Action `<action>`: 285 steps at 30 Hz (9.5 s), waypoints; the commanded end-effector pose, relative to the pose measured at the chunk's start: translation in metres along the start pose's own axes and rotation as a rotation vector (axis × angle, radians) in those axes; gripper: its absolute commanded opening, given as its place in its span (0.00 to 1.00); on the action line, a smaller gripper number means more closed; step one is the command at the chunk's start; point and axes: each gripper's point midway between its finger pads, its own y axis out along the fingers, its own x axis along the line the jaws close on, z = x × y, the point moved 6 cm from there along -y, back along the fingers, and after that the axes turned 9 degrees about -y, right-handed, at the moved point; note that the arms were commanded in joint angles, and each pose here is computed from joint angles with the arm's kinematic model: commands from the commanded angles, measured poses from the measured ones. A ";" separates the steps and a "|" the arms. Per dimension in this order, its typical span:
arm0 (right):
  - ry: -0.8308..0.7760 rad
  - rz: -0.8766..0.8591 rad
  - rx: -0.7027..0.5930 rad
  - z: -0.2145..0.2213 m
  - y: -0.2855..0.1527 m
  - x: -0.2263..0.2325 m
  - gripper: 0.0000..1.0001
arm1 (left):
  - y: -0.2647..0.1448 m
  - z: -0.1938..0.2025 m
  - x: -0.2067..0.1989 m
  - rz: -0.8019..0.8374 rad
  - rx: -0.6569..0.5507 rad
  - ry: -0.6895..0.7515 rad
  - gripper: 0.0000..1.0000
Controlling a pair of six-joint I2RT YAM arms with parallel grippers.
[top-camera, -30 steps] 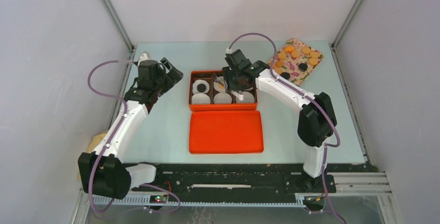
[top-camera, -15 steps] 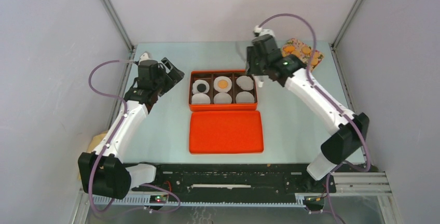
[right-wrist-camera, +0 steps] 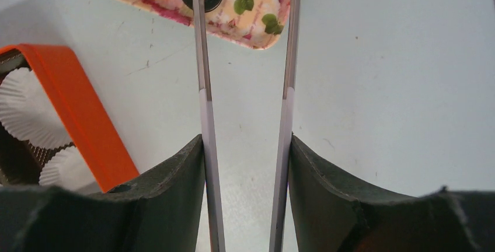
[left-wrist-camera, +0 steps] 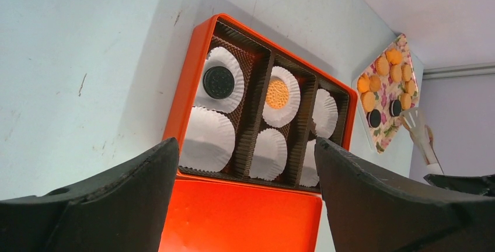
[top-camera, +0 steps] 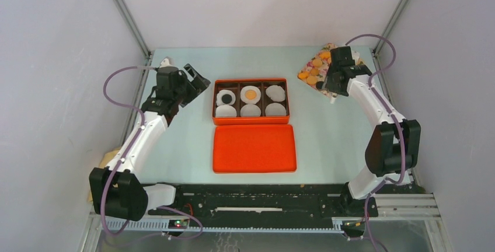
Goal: Pack the cookies
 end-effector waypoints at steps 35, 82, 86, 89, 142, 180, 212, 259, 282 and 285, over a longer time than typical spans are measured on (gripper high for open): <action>0.148 0.001 0.005 -0.038 0.080 -0.011 0.36 | 0.007 0.005 -0.003 0.047 0.025 0.015 0.90; -0.324 -0.430 -0.022 0.064 -0.076 0.140 0.27 | -0.003 0.006 0.005 0.009 -0.001 0.006 0.90; -0.316 -0.410 -0.029 0.063 -0.077 0.137 0.41 | -0.003 0.006 0.004 0.013 0.000 0.008 0.90; -0.311 -0.410 -0.035 0.062 -0.078 0.137 0.47 | -0.003 0.006 0.005 0.013 0.004 0.008 0.90; -0.044 -0.073 0.004 0.047 -0.007 0.023 0.55 | 0.000 0.013 -0.002 0.059 0.034 0.022 0.90; 0.030 -0.118 -0.102 0.006 -0.013 0.019 0.54 | 0.008 0.015 -0.003 0.062 0.056 0.022 0.90; 0.041 -0.076 -0.008 0.009 0.042 0.023 0.46 | 0.020 0.021 0.002 0.046 0.088 0.019 0.90; -0.329 -0.429 -0.034 0.113 -0.111 0.122 0.23 | 0.006 0.004 0.018 0.006 0.029 -0.056 0.90; -0.280 -0.394 -0.139 0.092 -0.121 0.115 0.55 | 0.004 0.007 0.016 0.034 0.054 -0.038 0.91; -0.233 -0.361 -0.205 0.068 -0.131 0.103 0.54 | 0.004 0.007 0.013 0.047 0.053 -0.038 0.91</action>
